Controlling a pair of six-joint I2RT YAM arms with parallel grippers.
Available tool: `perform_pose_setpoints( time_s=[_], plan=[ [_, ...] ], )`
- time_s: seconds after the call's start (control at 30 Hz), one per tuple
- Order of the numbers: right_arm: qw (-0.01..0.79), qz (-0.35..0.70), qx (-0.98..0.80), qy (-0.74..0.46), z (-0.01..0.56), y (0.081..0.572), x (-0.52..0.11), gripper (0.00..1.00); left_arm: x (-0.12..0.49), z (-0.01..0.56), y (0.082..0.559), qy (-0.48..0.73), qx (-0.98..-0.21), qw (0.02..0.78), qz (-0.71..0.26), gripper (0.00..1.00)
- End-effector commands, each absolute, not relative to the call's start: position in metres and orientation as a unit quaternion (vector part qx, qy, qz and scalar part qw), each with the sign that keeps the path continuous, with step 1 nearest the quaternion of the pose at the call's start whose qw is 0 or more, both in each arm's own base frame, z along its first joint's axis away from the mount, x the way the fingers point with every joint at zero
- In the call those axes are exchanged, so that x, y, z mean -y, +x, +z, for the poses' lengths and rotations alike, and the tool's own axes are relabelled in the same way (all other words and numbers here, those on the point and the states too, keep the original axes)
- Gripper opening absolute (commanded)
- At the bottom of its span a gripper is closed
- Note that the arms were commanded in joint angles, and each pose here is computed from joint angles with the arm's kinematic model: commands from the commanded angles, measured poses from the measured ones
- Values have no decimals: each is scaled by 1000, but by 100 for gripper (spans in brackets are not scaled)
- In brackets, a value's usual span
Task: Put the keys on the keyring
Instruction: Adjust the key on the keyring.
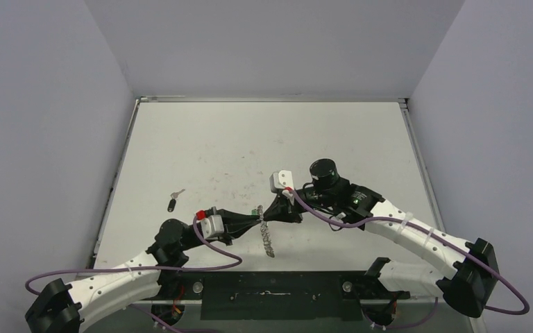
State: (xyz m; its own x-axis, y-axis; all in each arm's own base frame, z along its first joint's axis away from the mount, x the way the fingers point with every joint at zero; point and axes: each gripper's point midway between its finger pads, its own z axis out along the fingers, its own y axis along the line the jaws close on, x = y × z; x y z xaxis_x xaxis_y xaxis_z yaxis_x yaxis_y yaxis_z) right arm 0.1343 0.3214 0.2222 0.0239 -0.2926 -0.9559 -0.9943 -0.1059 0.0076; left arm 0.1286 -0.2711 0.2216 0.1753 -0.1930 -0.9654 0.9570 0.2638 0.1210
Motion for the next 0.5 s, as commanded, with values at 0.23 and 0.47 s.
perform_pose_setpoints(
  time_s=[0.23, 0.47],
  plan=[
    [346, 372, -619, -599, 226, 147, -307, 0, 263, 247, 135, 433, -467, 663, -394, 36],
    [314, 348, -658, -589, 229, 149, -311, 0, 265, 241, 139, 450, -489, 643, -381, 46]
  ],
)
